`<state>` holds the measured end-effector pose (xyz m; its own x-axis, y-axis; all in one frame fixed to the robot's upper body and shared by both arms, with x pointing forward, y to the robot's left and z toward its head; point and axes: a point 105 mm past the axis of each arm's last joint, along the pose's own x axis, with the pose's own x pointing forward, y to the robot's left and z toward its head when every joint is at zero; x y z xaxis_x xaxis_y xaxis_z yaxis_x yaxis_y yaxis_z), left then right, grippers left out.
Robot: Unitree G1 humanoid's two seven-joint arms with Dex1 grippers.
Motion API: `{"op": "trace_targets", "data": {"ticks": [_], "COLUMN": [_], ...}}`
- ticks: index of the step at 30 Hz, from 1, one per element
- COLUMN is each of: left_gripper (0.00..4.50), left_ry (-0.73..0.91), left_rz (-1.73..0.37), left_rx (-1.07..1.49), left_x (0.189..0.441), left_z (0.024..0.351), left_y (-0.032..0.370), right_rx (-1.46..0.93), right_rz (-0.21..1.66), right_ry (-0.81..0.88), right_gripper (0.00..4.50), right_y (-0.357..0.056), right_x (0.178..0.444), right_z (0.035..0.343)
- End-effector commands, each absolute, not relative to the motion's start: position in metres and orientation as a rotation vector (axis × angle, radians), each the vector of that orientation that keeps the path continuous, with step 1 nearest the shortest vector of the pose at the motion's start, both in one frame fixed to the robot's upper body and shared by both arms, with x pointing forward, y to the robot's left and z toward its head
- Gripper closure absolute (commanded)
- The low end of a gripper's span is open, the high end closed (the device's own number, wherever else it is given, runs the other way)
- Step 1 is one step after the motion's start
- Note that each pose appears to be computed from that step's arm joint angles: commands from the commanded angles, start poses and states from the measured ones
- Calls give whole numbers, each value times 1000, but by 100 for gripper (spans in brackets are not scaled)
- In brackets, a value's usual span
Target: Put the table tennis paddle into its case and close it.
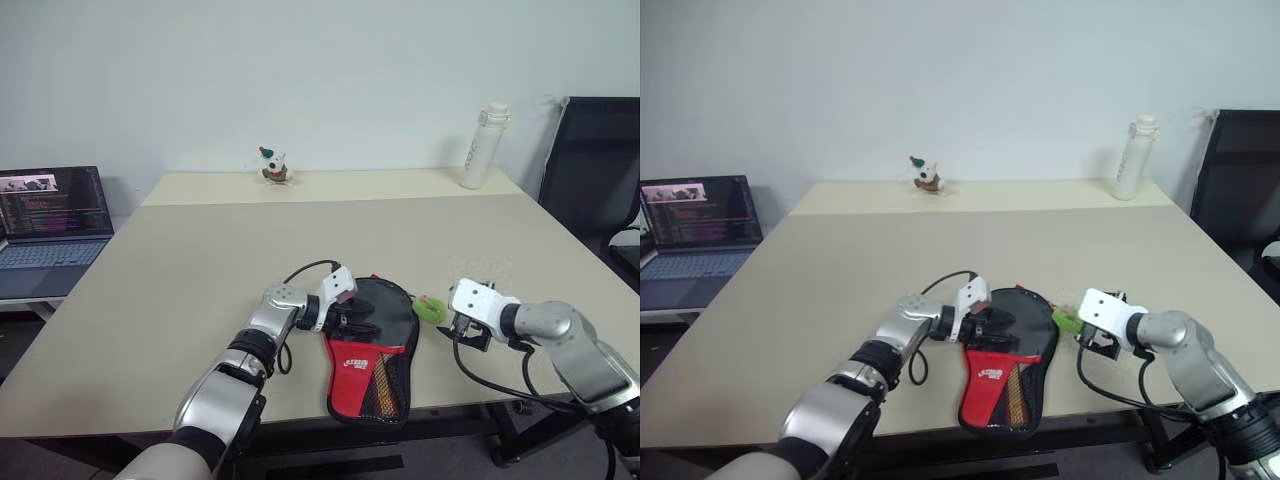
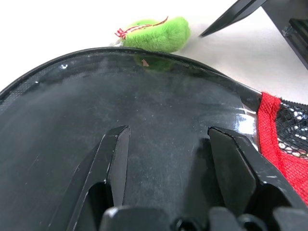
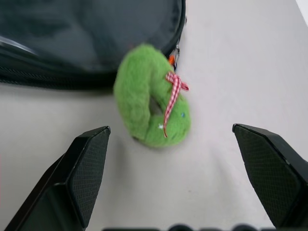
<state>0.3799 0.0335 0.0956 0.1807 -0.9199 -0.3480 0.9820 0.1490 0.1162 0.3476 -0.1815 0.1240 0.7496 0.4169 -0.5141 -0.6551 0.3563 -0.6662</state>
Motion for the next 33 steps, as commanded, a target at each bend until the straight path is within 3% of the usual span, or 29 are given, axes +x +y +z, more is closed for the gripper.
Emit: {"op": "trace_targets", "data": {"ticks": [1,6,9,20,33], "left_gripper": [167,167,167,167,167], "left_ry": [218,219,223,264,350], "left_rz": [-1383,-1385,-1386,-1403,-1394], "left_rx": [339,335,334,323,409], "left_x": [379,379,378,372,364], "left_z": [92,92,90,77,46], "left_y": [31,27,25,17,13], "right_rx": [-1037,-1015,-995,-987,-1040], "right_rz": [693,658,654,673,724], "right_ry": [209,187,187,198,271], "right_gripper": [4,4,59,444,448], "right_y": [-176,-171,-166,-160,-186], "right_x": [356,368,370,363,321], "right_z": [133,131,126,120,128]}}
